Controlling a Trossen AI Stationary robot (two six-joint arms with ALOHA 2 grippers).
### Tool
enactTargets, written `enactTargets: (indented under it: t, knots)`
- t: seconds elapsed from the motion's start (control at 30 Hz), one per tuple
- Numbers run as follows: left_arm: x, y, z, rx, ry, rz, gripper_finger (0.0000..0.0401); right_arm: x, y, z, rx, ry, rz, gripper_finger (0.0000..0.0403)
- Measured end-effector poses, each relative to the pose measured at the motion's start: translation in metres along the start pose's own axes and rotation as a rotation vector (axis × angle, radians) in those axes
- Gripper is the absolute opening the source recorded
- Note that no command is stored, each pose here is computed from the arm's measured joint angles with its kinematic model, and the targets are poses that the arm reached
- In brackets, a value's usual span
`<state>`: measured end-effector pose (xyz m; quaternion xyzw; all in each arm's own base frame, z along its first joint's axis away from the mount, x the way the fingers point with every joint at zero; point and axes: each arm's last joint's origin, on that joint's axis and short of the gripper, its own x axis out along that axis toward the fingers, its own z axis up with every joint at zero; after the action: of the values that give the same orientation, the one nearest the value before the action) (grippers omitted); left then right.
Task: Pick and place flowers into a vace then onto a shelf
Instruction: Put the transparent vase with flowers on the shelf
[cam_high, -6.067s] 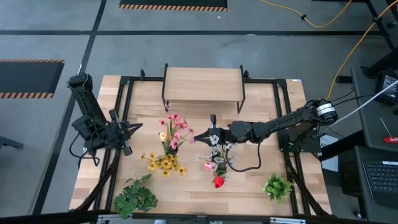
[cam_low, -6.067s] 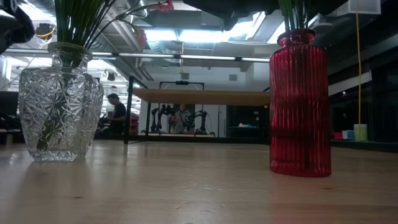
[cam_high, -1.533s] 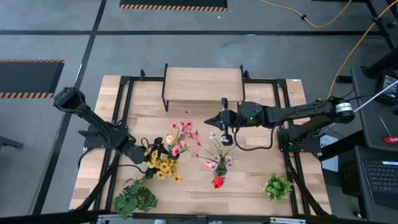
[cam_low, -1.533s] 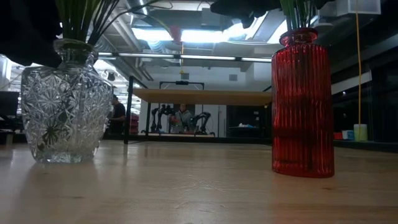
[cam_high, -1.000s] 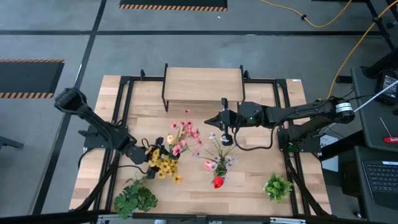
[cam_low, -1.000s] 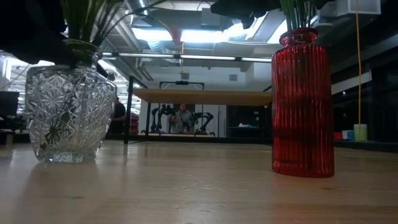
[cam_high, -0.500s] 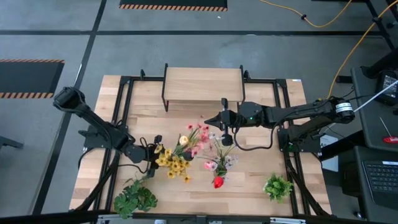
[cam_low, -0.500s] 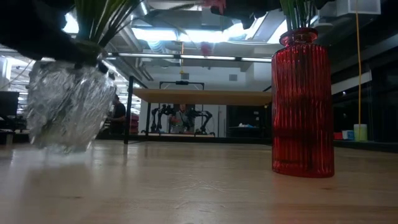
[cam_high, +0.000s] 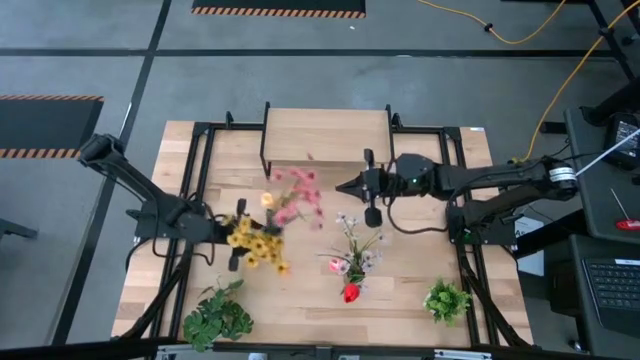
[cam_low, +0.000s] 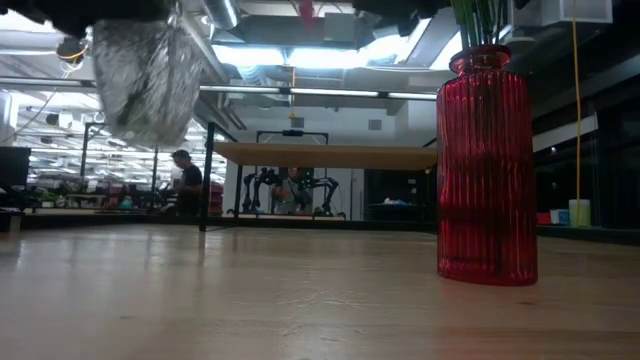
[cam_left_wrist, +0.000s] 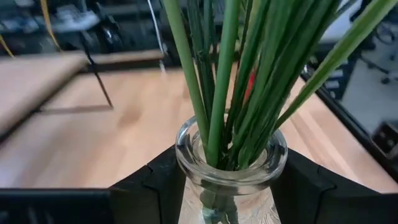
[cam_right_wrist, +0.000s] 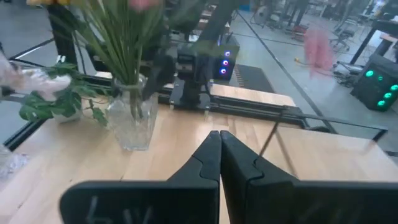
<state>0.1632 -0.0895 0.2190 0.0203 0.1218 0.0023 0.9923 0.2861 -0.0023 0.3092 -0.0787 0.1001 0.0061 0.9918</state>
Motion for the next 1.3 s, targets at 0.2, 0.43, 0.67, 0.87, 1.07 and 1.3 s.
enactTargets:
  t: [0.2, 0.43, 0.67, 0.87, 1.07, 1.3]
  knots:
    - [-0.009, 0.012, 0.013, 0.014, -0.086, 0.084, 0.0184, -0.011, -0.017, 0.0, -0.025, 0.012, 0.023, 0.0005]
    - [-0.001, 0.034, 0.024, 0.055, -0.154, 0.154, 0.0184, -0.018, -0.053, -0.007, -0.004, 0.014, 0.069, 0.0002]
    - [0.008, 0.071, 0.031, 0.041, -0.182, 0.22, 0.0183, -0.023, -0.071, -0.014, -0.001, 0.052, 0.009, 0.0002]
    - [0.012, 0.099, 0.051, 0.041, -0.215, 0.251, 0.0183, -0.027, -0.079, -0.017, 0.002, 0.073, -0.019, 0.0002]
    - [0.027, 0.13, 0.068, 0.034, -0.101, 0.37, 0.0183, -0.029, -0.084, -0.018, 0.033, 0.076, -0.039, 0.0002]
    - [0.039, 0.17, 0.086, 0.048, -0.09, 0.424, 0.0183, -0.027, -0.083, -0.029, 0.02, 0.026, -0.057, 0.0002]
